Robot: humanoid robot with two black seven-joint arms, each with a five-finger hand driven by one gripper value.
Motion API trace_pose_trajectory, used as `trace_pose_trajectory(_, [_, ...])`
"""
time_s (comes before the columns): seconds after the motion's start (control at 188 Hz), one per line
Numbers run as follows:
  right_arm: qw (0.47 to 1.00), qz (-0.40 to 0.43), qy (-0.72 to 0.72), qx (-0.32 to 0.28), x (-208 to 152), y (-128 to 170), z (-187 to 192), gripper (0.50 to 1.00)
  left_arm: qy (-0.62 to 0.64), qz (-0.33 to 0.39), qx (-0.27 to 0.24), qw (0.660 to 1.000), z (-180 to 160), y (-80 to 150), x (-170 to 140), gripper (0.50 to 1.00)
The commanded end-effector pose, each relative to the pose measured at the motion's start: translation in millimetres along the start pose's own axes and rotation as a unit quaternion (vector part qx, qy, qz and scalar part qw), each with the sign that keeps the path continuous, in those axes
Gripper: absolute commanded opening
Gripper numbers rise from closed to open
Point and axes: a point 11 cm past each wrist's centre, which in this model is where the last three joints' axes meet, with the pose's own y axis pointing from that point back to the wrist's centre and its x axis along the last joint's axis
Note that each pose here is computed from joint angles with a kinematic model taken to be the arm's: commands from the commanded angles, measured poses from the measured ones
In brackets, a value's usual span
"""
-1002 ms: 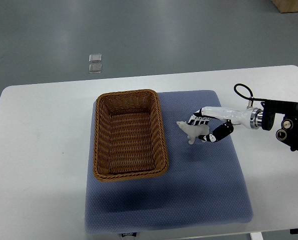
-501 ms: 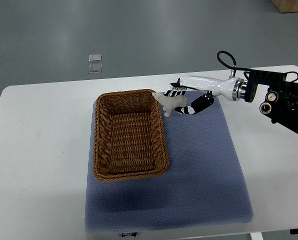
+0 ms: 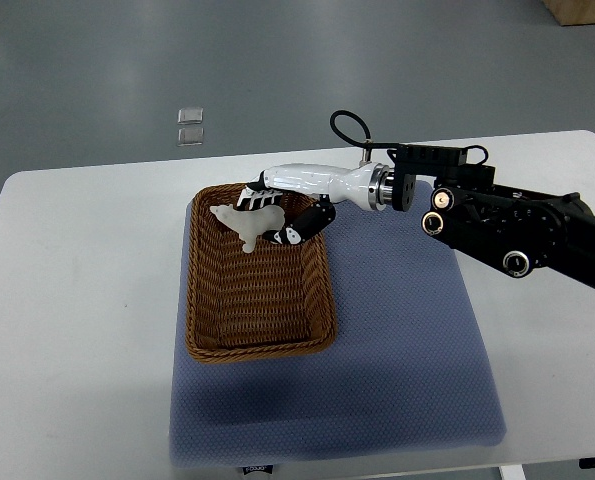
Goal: Place white bear in brown basket with right hand
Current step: 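Lift the bear and carry it with the right hand over the basket, then open the right hand to release the bear into the basket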
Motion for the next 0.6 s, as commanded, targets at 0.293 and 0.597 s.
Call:
trace_pose_trajectory(0.293, [1.0,-0.016,-0.02,0.015,-26.4,-16.0,-11.5,0.7,0.0,0.0,0.0,1.0,0.0,0.0,0.0,1.0])
trace_pose_trajectory(0.597, [1.0,0.0,-0.029,0.01,-16.3,-7.8,-4.7,0.905,0.0,0.0,0.001,1.0,-0.9,0.0,0.1,1.0])
